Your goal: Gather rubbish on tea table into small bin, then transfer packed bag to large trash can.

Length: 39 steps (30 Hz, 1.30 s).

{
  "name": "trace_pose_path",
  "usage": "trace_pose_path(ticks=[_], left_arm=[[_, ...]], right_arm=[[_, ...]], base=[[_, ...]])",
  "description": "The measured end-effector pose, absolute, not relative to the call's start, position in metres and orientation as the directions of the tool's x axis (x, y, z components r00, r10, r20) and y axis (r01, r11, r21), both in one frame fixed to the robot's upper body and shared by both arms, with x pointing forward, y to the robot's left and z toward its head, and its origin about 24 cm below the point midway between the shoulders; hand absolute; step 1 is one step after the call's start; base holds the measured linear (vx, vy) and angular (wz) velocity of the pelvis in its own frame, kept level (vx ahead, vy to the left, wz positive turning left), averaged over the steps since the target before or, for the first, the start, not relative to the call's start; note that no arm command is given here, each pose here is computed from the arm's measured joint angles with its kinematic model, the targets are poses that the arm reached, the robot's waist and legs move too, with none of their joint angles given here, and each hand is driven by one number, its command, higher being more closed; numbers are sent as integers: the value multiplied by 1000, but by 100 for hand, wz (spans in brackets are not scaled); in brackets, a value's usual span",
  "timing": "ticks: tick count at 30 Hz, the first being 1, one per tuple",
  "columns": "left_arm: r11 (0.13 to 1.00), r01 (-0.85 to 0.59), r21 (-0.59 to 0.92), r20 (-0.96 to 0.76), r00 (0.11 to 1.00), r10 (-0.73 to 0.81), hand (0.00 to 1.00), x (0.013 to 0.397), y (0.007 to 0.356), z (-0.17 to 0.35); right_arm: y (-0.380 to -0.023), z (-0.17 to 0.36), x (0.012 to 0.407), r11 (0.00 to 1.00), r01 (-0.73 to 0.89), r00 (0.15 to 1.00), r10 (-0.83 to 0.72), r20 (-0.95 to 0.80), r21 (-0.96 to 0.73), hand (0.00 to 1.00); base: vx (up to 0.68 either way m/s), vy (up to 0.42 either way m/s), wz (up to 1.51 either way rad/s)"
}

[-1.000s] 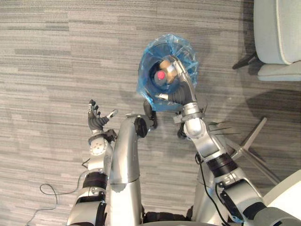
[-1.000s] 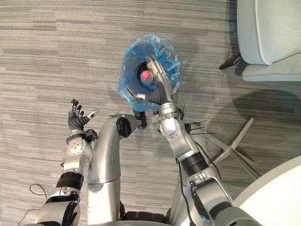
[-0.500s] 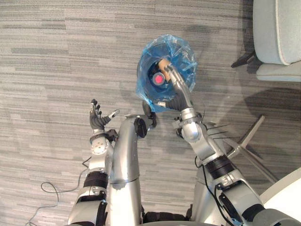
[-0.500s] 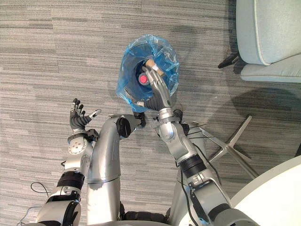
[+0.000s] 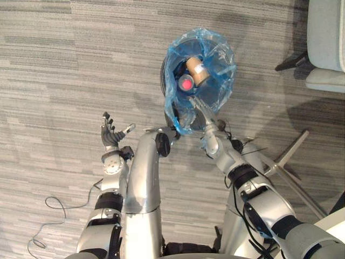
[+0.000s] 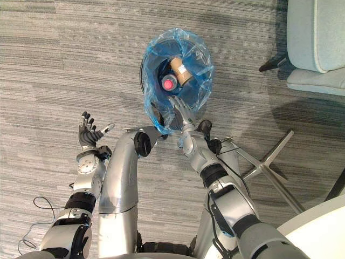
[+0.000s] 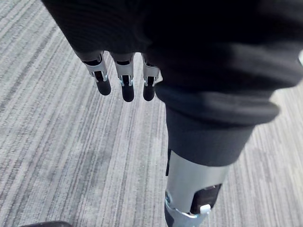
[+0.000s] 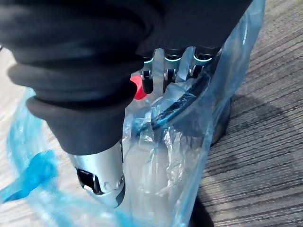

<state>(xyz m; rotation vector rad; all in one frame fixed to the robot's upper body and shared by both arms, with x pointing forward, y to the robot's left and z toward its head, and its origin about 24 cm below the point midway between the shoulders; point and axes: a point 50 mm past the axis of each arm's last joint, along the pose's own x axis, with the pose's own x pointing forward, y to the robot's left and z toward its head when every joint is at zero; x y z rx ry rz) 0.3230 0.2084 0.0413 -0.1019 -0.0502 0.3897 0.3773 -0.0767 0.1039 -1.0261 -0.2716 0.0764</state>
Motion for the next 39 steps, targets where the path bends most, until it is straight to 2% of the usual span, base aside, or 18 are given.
trace_pose_path(ticks=[10, 16, 22, 26, 31, 34, 39], left_arm=[[921, -372, -114, 32, 926, 377, 0, 324, 206, 43], [917, -385, -104, -3, 922, 387, 0, 318, 206, 35], [935, -349, -63, -76, 936, 344, 0, 302, 189, 11], [940, -342, 6, -183, 923, 337, 0, 274, 191, -20], [952, -287, 110, -311, 900, 307, 0, 233, 196, -57], [959, -221, 178, -433, 857, 278, 0, 201, 198, -86], [956, -169, 241, -503, 821, 272, 0, 171, 211, -100]], right_arm=[[-82, 115, 375, 616, 98, 957, 156, 243, -781, 100], [-83, 121, 356, 732, 124, 935, 141, 326, -670, 100], [-81, 105, 327, 854, 67, 939, 121, 322, -517, 100], [-72, 88, 300, 928, -19, 948, 135, 288, -371, 100], [-56, 74, 266, 945, -163, 934, 240, 263, -285, 100], [-53, 63, 254, 925, -245, 921, 316, 229, -290, 100], [-49, 60, 251, 888, -325, 894, 400, 201, -325, 100]], base=[[-53, 7, 2], [-64, 1, 1], [-27, -34, 13], [47, -69, 9], [115, -86, 3], [168, -47, 0], [120, 15, -50]])
